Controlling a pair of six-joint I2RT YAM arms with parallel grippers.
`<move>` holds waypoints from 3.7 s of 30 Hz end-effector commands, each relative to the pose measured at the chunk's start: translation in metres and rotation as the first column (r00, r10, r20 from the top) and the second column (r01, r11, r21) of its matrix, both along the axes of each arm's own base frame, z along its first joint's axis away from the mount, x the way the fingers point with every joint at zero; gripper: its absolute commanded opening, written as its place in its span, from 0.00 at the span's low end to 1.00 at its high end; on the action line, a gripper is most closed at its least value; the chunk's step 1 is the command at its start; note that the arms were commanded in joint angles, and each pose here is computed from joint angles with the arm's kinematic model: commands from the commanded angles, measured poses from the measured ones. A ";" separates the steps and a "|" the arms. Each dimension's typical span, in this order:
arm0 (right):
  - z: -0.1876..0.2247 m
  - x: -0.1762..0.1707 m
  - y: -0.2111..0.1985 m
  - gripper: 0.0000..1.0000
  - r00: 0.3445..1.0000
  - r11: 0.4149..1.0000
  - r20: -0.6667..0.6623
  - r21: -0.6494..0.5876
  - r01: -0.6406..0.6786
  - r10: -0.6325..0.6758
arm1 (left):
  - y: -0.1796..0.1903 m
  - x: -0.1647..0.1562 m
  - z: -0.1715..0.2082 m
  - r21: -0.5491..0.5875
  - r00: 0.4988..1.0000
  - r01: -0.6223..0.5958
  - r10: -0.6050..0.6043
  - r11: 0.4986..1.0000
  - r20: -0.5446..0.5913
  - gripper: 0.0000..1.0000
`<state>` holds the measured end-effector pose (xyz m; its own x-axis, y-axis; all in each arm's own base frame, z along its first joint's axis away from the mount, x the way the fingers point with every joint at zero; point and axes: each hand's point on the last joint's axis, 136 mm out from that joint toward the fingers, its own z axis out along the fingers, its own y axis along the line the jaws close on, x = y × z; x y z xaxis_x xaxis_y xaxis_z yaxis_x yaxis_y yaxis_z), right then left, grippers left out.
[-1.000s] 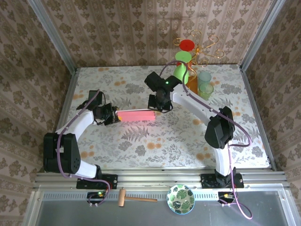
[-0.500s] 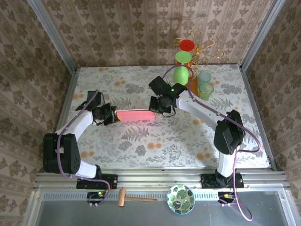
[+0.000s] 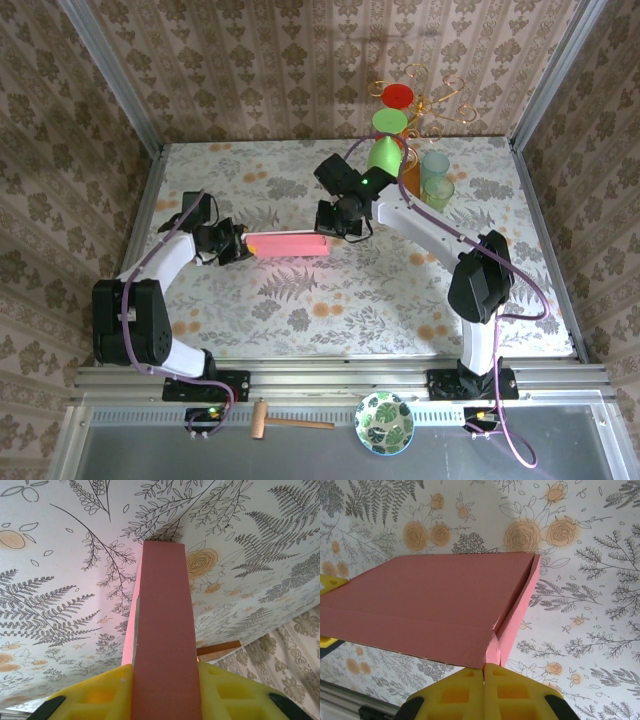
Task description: Fold the paper box
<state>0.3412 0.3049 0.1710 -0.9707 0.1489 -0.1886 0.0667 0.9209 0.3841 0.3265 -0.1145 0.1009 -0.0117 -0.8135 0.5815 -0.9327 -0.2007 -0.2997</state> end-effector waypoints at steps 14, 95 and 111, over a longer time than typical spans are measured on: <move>-0.014 -0.023 -0.010 0.00 0.993 0.996 -0.090 0.029 0.084 -0.081 | 0.018 -0.008 -0.021 0.051 0.977 -0.171 0.176 0.984 -0.117 0.01; -0.062 0.008 -0.019 0.00 0.983 0.968 0.112 -0.219 -0.121 0.148 | 0.034 0.004 0.100 0.950 -0.165 0.305 -0.986 -0.066 -0.015 0.21; -0.068 0.010 -0.018 0.00 0.984 0.967 0.076 -0.211 -0.139 0.158 | 0.012 0.006 0.076 0.973 -0.264 0.219 -0.964 -0.075 -0.014 0.48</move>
<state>0.3722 0.3063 0.1472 -0.9004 0.0080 -0.4349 -0.1281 0.9507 0.2826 0.3291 -0.0937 0.1712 -0.7636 0.1767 -0.6211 0.4218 0.8647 -0.2726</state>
